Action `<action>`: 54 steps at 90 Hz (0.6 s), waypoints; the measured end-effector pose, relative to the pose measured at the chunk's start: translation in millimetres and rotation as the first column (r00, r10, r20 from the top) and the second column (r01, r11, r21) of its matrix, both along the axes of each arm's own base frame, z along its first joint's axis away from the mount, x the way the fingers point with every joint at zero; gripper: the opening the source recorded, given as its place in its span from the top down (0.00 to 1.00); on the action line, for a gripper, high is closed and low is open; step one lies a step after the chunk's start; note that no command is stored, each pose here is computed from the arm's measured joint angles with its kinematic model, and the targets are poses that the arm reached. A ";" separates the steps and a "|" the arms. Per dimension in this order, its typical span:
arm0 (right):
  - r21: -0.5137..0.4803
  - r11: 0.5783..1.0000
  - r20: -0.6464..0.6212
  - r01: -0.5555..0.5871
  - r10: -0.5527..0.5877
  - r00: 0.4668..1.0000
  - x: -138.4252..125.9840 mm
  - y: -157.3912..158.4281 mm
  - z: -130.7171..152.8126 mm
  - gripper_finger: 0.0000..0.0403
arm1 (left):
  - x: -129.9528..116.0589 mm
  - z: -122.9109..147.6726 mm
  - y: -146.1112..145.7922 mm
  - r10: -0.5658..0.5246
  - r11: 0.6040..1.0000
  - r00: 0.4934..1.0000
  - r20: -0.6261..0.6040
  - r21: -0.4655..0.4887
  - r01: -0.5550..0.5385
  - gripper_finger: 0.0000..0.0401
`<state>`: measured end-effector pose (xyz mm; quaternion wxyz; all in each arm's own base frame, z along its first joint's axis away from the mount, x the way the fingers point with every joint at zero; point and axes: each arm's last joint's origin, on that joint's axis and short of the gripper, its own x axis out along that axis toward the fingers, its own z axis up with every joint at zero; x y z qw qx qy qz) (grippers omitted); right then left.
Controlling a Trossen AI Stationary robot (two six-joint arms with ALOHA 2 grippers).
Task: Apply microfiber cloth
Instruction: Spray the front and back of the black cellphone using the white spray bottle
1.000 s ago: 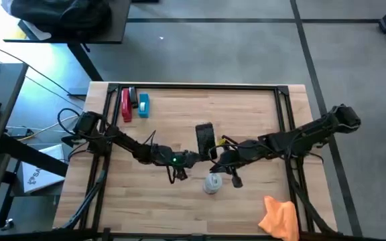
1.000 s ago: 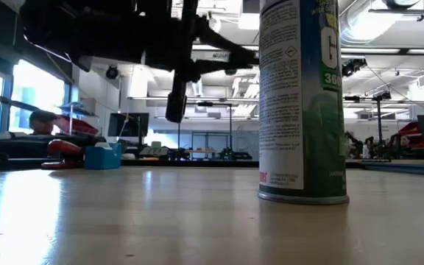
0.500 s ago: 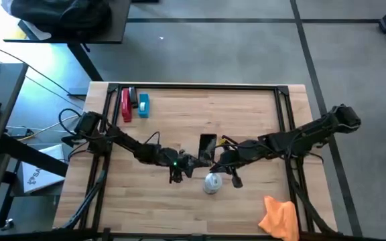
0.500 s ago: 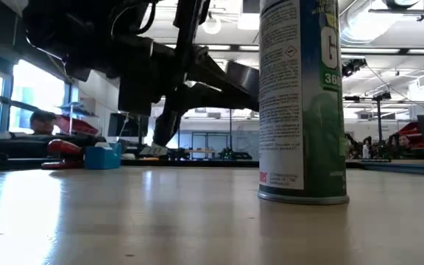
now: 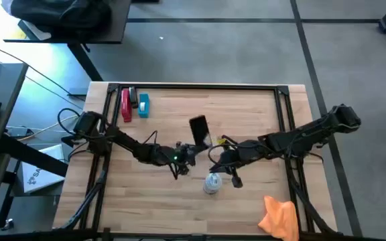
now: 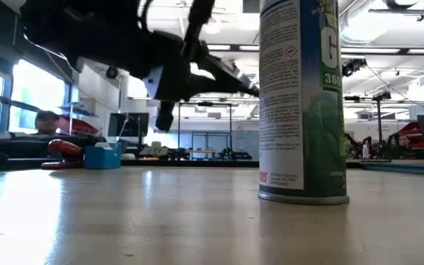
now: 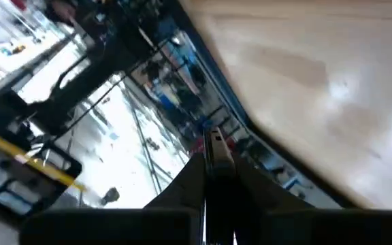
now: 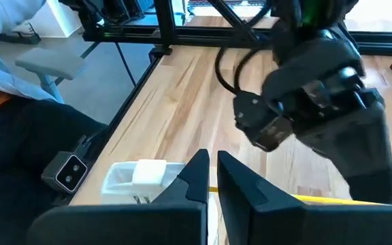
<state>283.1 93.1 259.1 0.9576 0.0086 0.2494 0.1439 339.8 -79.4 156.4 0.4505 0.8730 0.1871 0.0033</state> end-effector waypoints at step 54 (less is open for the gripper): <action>-0.221 0.974 0.050 0.049 -0.039 0.998 4.7 3.4 43.3 0.97 | -23.6 2.0 -55.8 0.168 0.921 0.973 0.158 -0.378 -0.098 0.96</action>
